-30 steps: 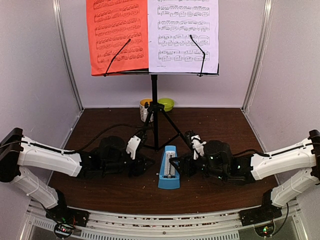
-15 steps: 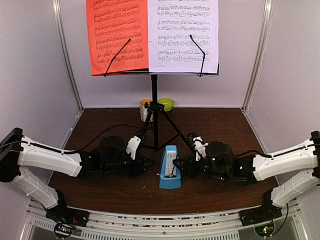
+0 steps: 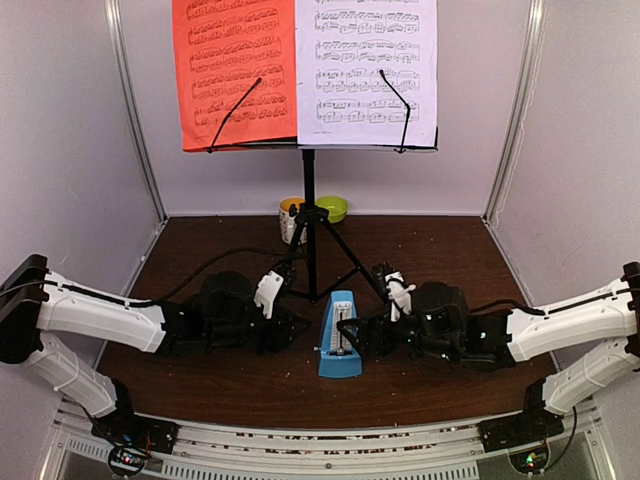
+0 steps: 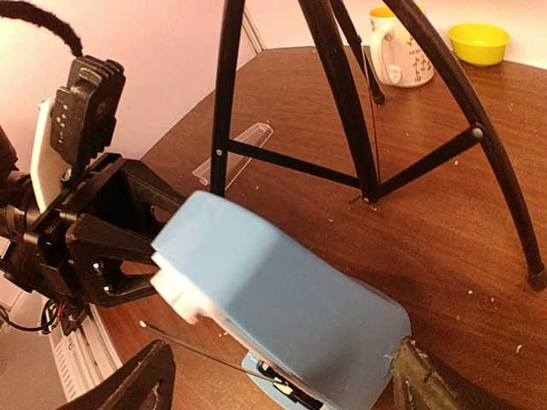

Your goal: Set up the instrument practice props

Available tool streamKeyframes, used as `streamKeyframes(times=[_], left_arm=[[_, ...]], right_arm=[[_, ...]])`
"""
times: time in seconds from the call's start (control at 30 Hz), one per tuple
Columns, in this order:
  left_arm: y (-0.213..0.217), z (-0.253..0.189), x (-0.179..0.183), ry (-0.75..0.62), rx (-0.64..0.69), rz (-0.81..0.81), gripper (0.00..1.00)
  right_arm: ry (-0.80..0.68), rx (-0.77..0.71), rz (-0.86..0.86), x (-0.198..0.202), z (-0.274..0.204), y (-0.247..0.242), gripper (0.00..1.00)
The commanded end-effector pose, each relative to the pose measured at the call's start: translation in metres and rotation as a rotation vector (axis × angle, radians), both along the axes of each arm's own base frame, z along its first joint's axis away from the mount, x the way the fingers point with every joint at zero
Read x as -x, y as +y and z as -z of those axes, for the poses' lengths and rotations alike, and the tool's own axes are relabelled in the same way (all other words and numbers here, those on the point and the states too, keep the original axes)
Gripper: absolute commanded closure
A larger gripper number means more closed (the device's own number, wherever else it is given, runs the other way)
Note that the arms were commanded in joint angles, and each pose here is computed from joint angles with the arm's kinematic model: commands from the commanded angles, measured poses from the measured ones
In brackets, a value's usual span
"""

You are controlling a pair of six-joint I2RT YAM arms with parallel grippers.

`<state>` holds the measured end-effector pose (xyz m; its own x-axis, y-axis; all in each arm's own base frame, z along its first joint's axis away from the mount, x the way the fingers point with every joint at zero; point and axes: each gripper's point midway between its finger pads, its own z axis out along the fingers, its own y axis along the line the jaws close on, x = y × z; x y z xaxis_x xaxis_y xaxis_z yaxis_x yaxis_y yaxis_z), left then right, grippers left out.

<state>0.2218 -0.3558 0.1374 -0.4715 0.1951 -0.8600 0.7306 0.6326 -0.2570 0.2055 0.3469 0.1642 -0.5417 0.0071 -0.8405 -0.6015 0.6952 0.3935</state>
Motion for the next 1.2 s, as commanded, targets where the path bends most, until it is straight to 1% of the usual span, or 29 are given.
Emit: streamKeyframes(times=[0.0, 0.1, 0.3, 0.43, 0.67, 0.83, 0.97, 1.17], left_arm=[[-0.007, -0.015, -0.004, -0.028, 0.033, 0.013, 0.6], [-0.006, -0.014, -0.003, -0.027, 0.031, 0.013, 0.6], [-0.004, -0.017, -0.004, -0.034, 0.031, 0.003, 0.6], [-0.001, -0.022, -0.004, -0.045, 0.031, -0.003, 0.6], [0.011, -0.026, -0.007, -0.061, 0.012, -0.027, 0.59], [0.027, -0.029, -0.01, -0.06, 0.027, -0.056, 0.59], [0.045, -0.033, -0.016, -0.061, 0.049, -0.092, 0.59], [0.076, -0.044, -0.023, -0.086, 0.058, -0.161, 0.58]], right_arm=[[-0.034, -0.017, 0.02, -0.005, -0.019, 0.009, 0.09], [-0.042, 0.001, 0.035, -0.007, -0.021, 0.01, 0.05], [-0.046, 0.054, 0.122, -0.015, -0.015, -0.008, 0.05], [-0.051, 0.084, 0.15, -0.014, -0.011, -0.025, 0.04], [-0.025, 0.132, 0.23, -0.02, 0.012, -0.072, 0.03], [-0.002, 0.154, 0.296, -0.027, 0.025, -0.11, 0.02], [-0.006, 0.152, 0.322, -0.03, 0.021, -0.133, 0.0], [-0.046, 0.105, 0.334, -0.034, -0.007, -0.158, 0.0]])
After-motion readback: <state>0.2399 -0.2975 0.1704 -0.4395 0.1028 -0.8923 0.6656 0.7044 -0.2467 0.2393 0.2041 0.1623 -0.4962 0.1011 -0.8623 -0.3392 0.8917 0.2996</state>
